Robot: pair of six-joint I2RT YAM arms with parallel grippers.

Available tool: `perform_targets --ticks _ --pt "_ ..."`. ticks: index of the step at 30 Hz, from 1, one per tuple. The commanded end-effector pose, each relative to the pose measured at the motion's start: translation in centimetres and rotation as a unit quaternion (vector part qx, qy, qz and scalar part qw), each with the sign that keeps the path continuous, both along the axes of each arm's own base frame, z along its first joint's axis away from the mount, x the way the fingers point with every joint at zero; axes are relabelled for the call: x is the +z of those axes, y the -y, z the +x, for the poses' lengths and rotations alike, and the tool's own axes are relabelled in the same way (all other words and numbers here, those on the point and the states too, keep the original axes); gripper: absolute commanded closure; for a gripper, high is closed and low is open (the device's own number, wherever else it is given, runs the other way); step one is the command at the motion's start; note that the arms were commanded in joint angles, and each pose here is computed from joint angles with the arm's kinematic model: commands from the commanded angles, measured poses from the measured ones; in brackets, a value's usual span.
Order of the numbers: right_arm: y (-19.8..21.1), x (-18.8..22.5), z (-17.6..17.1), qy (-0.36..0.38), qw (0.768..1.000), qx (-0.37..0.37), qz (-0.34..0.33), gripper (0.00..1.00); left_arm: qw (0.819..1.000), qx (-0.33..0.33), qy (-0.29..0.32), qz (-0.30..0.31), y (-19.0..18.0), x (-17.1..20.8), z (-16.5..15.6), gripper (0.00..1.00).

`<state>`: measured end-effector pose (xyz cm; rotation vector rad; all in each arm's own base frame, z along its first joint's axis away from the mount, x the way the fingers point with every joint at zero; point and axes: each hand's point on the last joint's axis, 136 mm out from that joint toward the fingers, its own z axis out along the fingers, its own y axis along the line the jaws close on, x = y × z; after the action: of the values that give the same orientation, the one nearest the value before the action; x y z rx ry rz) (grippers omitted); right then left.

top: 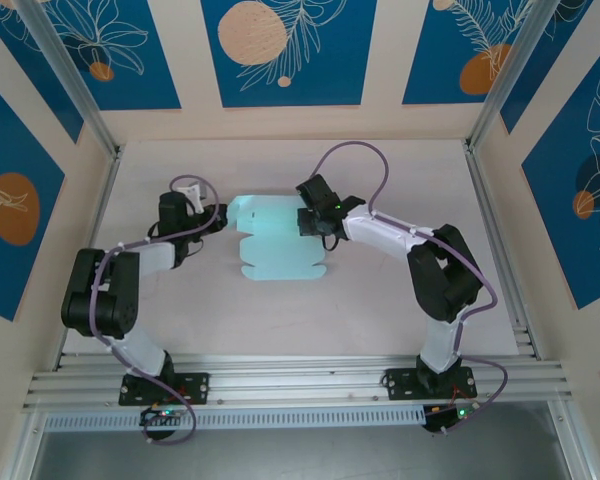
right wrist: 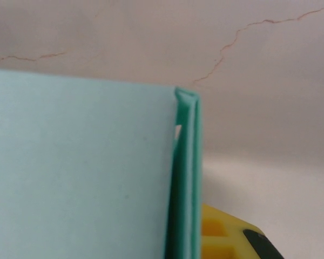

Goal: Fold the paper box

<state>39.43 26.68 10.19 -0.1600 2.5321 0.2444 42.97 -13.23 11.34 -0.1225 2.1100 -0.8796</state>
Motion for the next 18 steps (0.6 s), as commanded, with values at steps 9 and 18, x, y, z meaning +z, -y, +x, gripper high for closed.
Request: perform_targets --ticks 9,18 --pt "-0.9 -1.2 0.8 -0.018 1.000 -0.011 0.001 1.00 0.998 -0.032 -0.003 -0.061 5.5 0.2 -1.4 0.82" --pt "0.0 -1.8 0.6 -0.027 0.999 -0.021 -0.012 1.00 0.998 0.044 -0.044 -0.024 1.6 -1.1 -2.6 0.65"
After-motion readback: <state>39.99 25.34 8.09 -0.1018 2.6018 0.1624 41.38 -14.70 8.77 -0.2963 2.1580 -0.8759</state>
